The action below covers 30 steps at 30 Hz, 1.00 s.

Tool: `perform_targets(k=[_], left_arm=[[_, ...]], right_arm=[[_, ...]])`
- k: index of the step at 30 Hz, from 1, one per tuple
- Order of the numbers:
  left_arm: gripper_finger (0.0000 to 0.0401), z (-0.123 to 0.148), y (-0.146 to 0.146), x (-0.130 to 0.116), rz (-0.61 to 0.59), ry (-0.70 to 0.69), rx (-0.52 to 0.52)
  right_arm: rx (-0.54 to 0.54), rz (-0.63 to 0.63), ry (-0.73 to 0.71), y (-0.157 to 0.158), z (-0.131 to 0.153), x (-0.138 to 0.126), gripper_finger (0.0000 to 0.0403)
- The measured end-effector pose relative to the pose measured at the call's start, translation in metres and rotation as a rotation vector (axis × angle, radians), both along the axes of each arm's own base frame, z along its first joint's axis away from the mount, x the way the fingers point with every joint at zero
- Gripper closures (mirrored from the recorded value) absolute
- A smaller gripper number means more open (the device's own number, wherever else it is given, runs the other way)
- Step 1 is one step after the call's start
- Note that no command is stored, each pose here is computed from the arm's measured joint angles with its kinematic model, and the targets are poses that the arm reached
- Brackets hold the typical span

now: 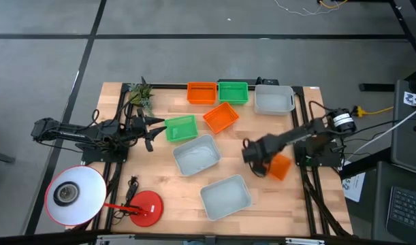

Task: Stack baskets by color
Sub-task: Move the bottom orange bin to the middle right of the table, then stack the middle orange bin on the top orange bin

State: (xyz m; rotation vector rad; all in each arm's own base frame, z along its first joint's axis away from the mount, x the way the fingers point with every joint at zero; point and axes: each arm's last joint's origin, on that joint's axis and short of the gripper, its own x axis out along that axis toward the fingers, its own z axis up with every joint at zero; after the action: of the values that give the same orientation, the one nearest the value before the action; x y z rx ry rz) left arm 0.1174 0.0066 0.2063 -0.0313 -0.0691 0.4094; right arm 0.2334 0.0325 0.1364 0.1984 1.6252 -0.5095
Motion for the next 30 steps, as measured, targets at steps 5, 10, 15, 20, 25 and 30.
perform_targets(k=[5,10,15,20,25,30], left_arm=[[0.0248,0.0,0.0,0.0,-0.001,0.002,0.0],[0.0248,-0.001,0.0,0.0,0.0,0.005,0.0],[0.0248,-0.001,0.0,0.0,-0.001,0.004,-0.001],[0.0248,0.0,0.0,0.0,-0.001,0.004,-0.003],[0.0248,-0.001,0.0,0.0,-0.002,0.007,-0.002],[0.0248,-0.001,0.0,0.0,-0.001,0.008,-0.001]], right_arm=[[-0.071,0.083,-0.102,-0.045,0.001,0.017,0.0339],[-0.118,0.134,-0.305,-0.081,0.004,0.037,0.0339],[-0.16,0.147,-0.379,-0.102,0.007,0.042,0.0339],[-0.162,0.143,-0.382,-0.105,0.023,0.042,0.0339],[-0.14,0.239,-0.485,-0.095,0.064,0.044,0.0339],[-0.088,0.462,-0.616,-0.088,0.096,0.044,0.0339]])
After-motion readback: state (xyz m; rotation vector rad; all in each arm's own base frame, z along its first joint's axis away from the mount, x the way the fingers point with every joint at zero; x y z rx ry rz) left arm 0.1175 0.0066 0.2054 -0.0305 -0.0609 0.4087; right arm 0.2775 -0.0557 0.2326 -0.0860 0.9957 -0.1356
